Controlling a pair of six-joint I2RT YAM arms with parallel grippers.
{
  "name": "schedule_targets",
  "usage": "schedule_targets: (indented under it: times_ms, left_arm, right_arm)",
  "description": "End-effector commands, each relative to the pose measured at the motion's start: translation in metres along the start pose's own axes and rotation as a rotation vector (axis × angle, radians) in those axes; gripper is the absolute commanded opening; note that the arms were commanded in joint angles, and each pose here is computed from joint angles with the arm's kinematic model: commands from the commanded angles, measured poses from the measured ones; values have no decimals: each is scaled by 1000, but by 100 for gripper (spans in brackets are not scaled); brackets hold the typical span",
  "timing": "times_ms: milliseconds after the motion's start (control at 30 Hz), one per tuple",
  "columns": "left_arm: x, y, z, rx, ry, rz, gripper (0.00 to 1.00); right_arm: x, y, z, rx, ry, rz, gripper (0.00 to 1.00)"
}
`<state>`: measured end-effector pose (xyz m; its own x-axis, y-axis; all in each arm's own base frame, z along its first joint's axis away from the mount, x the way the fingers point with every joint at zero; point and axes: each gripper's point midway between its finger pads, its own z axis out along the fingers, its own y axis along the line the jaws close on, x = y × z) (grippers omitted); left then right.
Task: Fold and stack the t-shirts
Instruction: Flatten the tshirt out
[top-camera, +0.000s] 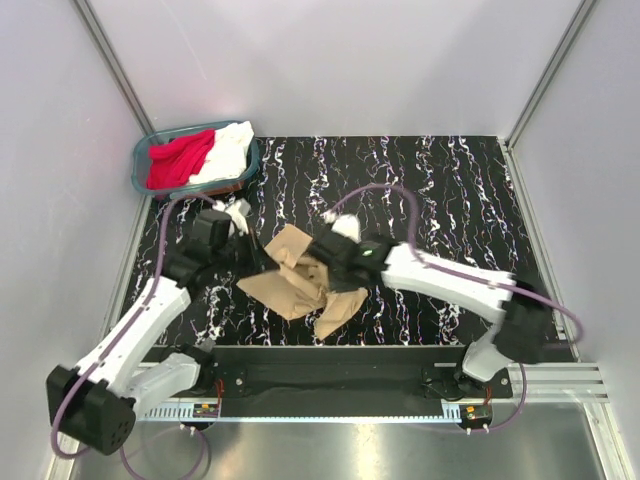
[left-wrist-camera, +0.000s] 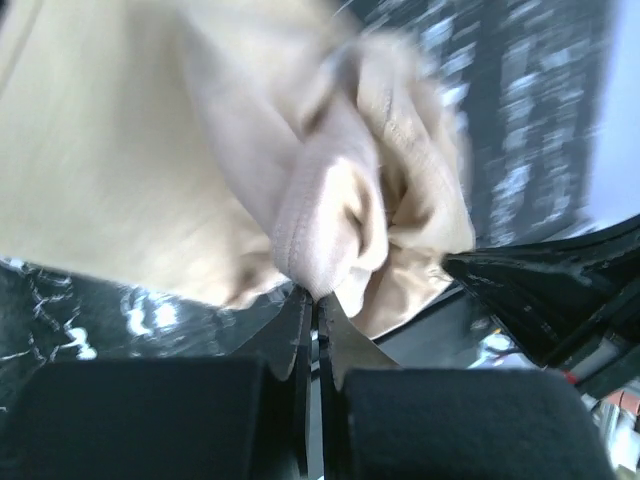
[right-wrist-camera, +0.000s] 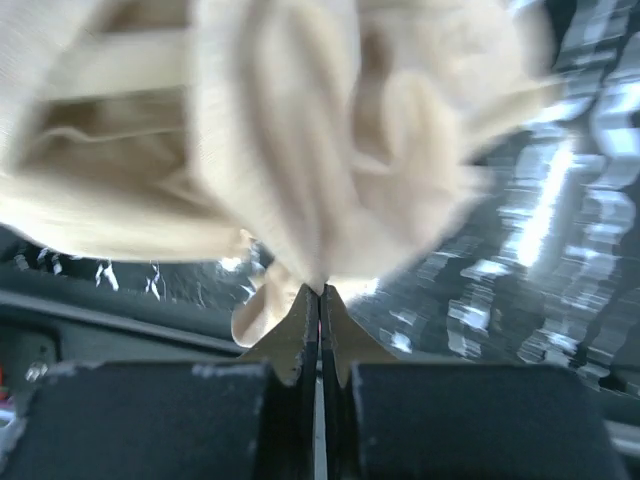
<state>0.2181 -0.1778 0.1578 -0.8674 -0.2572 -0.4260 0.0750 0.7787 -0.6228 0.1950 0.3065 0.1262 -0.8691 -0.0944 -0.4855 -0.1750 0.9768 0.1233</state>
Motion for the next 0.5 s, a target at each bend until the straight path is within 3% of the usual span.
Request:
schedule_targets:
  times_ms: [0,167,267,467]
  left_arm:
    - [-48,-48,-43,45,-194,42,0]
    - [-83,-134,-112,223,-339,146,0]
    - [-84,-203,-151,437,-332,231,0]
    - [-59,-313,-210,804,-180,405,0]
  right_arm:
    - [-42,-67,-73,72,-131,26,0]
    - [-92,-141,-150,81,-330,91,0]
    - [-124,-185,-197,172,-471,123,0]
    - [-158,-239,-297,353,-755,271,0]
